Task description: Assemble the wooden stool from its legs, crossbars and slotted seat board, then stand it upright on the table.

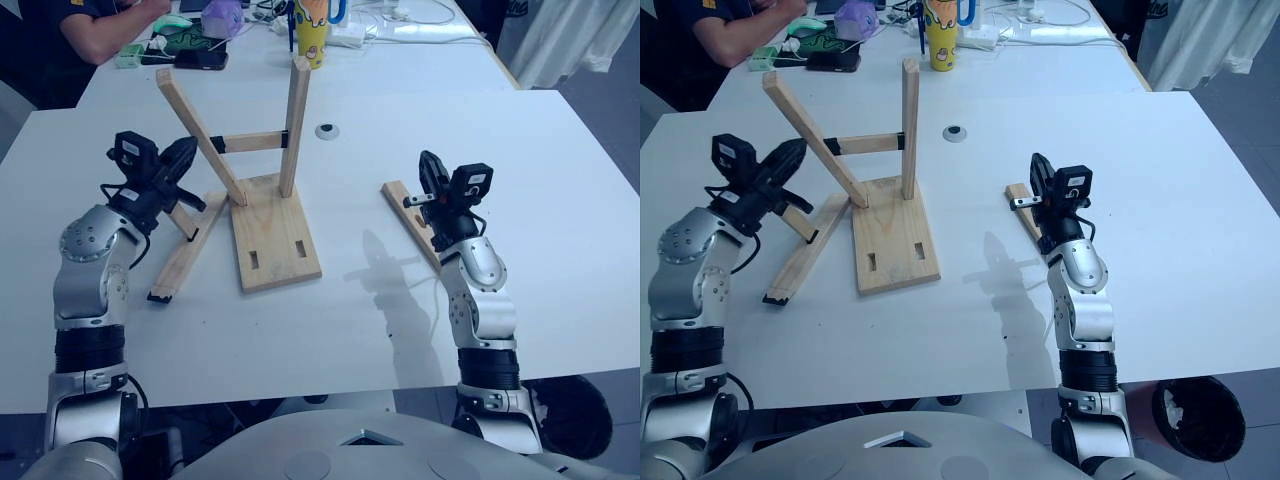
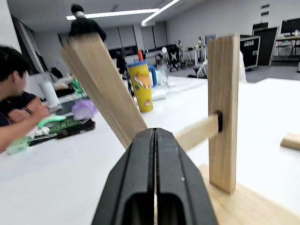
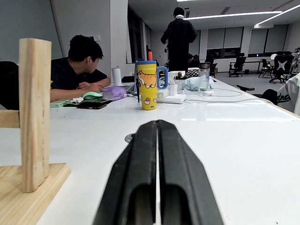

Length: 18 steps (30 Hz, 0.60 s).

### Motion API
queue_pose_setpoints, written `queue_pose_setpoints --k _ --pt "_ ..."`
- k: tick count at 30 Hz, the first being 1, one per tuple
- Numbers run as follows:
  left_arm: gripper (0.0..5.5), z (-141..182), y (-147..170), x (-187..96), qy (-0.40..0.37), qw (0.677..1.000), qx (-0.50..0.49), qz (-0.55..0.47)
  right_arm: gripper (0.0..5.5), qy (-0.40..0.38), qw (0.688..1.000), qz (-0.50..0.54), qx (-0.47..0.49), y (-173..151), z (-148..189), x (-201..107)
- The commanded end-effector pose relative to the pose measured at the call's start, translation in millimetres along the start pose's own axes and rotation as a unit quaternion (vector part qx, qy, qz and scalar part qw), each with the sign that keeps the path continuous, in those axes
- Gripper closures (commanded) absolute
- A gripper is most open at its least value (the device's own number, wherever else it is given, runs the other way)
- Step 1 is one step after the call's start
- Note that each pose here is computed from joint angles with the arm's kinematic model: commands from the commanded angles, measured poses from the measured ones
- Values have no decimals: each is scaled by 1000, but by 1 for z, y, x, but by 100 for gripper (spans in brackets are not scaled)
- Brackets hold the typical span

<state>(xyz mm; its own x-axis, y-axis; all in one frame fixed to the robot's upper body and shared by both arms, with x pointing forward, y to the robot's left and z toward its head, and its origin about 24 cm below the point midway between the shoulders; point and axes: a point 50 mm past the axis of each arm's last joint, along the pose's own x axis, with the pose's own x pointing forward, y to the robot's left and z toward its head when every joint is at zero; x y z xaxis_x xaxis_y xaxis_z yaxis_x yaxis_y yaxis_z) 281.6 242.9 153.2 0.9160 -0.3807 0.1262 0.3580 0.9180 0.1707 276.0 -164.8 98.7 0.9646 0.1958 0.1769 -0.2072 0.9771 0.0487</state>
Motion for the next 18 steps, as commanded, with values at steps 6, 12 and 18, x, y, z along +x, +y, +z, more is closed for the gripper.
queue_pose_setpoints --k 6,12,18 --pt "501 -4 73 -79 80 981 -65 163 550 8 1000 -11 3 -2 -2 -5" --pt "419 -58 24 -115 270 959 -82 27 550 11 1000 -20 1 -4 -4 -9" --pt "325 -63 13 -110 289 952 -97 9 550 12 1000 -18 0 -4 -5 -9"
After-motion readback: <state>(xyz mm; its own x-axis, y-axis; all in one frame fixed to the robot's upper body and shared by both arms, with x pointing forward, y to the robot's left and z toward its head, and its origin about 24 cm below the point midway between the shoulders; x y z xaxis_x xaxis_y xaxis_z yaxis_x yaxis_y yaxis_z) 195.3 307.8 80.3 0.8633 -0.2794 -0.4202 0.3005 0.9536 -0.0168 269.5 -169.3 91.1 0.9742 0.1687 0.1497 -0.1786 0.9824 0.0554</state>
